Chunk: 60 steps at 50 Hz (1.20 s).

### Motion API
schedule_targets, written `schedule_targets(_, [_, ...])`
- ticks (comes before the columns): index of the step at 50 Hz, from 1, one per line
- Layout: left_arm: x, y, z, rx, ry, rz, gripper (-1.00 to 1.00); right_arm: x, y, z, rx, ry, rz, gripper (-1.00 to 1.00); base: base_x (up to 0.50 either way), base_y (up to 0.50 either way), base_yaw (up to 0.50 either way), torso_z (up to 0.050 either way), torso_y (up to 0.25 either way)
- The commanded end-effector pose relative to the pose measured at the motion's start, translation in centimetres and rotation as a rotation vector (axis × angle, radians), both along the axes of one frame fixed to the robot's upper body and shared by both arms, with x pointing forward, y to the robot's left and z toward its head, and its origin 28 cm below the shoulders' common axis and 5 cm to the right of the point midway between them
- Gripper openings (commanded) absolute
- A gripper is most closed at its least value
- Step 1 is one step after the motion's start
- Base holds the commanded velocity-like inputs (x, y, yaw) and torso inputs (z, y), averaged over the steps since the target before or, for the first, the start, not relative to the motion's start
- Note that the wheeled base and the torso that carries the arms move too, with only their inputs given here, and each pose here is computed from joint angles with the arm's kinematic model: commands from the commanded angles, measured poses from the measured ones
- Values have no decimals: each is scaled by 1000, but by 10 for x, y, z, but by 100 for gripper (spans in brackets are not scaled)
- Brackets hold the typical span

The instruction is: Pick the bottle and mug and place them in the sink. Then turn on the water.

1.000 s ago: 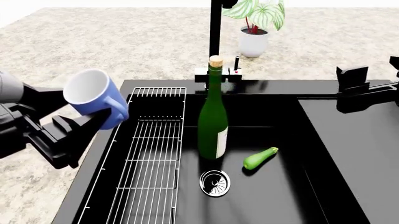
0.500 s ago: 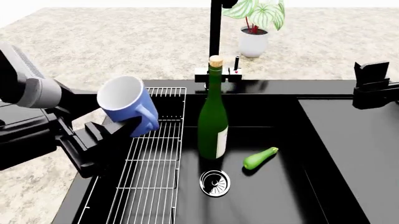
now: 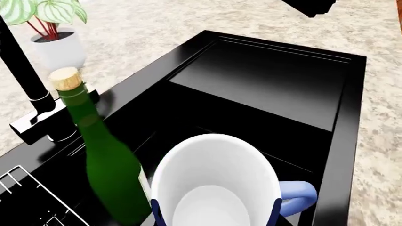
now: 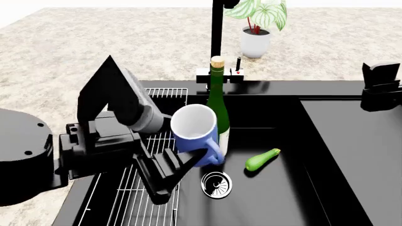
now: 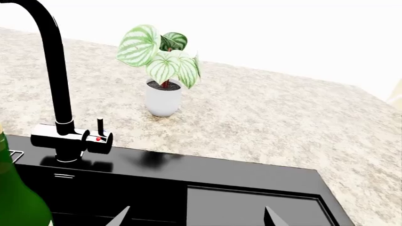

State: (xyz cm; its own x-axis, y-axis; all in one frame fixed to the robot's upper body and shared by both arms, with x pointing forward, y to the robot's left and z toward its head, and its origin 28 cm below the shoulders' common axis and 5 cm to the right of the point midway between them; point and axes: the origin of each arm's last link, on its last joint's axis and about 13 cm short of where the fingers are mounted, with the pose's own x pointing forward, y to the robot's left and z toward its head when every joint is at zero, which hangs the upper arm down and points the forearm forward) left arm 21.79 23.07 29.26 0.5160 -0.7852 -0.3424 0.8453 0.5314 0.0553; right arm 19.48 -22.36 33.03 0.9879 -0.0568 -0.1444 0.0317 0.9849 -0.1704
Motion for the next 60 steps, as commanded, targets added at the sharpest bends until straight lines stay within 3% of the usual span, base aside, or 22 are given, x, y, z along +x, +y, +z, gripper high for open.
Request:
schedule_targets(1, [6, -27, -2, 26, 21, -67, -100, -2, 0, 1, -1, 0, -3, 100, 0, 0, 0, 0, 0])
schedule_targets(34, [39, -91, -7, 85, 56, -160, -100, -14, -11, 5, 7, -22, -61, 100, 0, 0, 0, 0, 0])
schedule_targets(60, [60, -143, -36, 120, 86, -187, -100, -26, -19, 8, 4, -25, -102, 100, 0, 0, 0, 0, 0])
